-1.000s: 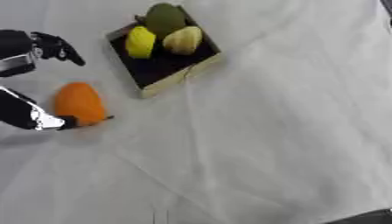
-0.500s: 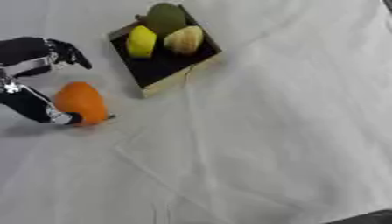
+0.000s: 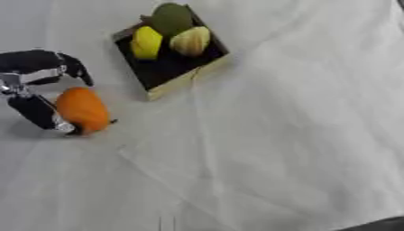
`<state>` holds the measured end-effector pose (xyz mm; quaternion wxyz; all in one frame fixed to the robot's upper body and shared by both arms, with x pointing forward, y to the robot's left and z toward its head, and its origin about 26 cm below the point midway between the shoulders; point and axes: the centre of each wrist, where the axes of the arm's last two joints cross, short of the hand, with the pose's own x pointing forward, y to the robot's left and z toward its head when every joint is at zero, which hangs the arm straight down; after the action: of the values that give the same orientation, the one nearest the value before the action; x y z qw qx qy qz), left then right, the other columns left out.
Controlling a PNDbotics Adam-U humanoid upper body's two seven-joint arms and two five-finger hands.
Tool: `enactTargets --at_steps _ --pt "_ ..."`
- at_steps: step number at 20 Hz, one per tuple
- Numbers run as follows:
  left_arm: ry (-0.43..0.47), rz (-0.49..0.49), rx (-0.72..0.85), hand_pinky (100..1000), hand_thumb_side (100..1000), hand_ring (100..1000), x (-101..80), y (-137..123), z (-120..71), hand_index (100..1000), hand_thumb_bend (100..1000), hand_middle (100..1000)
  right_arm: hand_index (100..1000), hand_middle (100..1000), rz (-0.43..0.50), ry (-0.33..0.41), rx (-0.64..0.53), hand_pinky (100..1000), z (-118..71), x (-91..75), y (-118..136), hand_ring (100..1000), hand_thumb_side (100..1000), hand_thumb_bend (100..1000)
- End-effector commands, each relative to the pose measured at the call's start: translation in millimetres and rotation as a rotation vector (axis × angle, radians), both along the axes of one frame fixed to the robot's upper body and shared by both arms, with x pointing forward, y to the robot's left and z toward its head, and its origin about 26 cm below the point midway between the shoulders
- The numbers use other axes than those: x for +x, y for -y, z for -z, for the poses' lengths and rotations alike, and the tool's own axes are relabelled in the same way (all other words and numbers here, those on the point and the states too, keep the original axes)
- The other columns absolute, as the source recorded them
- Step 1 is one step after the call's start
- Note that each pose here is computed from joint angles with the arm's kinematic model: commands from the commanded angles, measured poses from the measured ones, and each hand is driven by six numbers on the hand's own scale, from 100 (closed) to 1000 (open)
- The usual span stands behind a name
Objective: Pick up objects on the table and place them in the box.
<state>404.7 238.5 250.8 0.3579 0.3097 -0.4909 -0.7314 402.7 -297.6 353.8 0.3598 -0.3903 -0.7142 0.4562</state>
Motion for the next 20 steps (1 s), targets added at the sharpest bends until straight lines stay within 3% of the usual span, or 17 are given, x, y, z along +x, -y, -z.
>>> enactTargets --at_steps 1,2,3,7,8,10,12,20 --pt "0.043 -0.006 0.046 811 178 834 0.8 -3.1 -10.7 760 639 790 873 801 0.007 0.044 0.004 892 -15.4 -7.4 5.5 896 346 100" --pt "0.049 -0.007 0.056 798 100 820 1.0 -2.7 -10.7 744 602 774 873 801 0.007 0.043 0.005 892 -15.0 -7.3 5.6 896 345 100" --pt "0.055 -0.008 0.063 792 100 813 1.1 -2.2 -10.7 740 597 767 873 801 0.006 0.042 0.006 892 -14.7 -7.2 5.6 896 345 100" --pt "0.103 -0.012 0.058 723 157 740 0.2 0.1 -11.7 668 408 689 874 801 0.007 0.041 0.011 892 -14.3 -7.4 6.2 897 343 100" --pt "0.112 -0.005 0.052 705 152 715 -0.6 1.2 -11.7 639 298 656 874 801 0.008 0.041 0.011 892 -14.2 -7.4 6.5 896 342 100" --pt "0.13 0.019 0.03 686 156 694 -4.6 4.0 -14.8 616 232 634 874 801 0.011 0.04 0.012 892 -13.8 -7.5 7.4 896 343 100" --pt "0.16 0.059 0.015 671 169 678 -14.6 9.2 -23.4 598 206 620 874 801 0.014 0.038 0.014 892 -13.2 -7.5 8.6 897 343 100" --pt "0.231 0.157 -0.033 596 155 616 -60.9 23.9 -68.3 504 281 565 874 801 0.021 0.04 0.016 892 -12.8 -8.1 11.0 897 336 100"
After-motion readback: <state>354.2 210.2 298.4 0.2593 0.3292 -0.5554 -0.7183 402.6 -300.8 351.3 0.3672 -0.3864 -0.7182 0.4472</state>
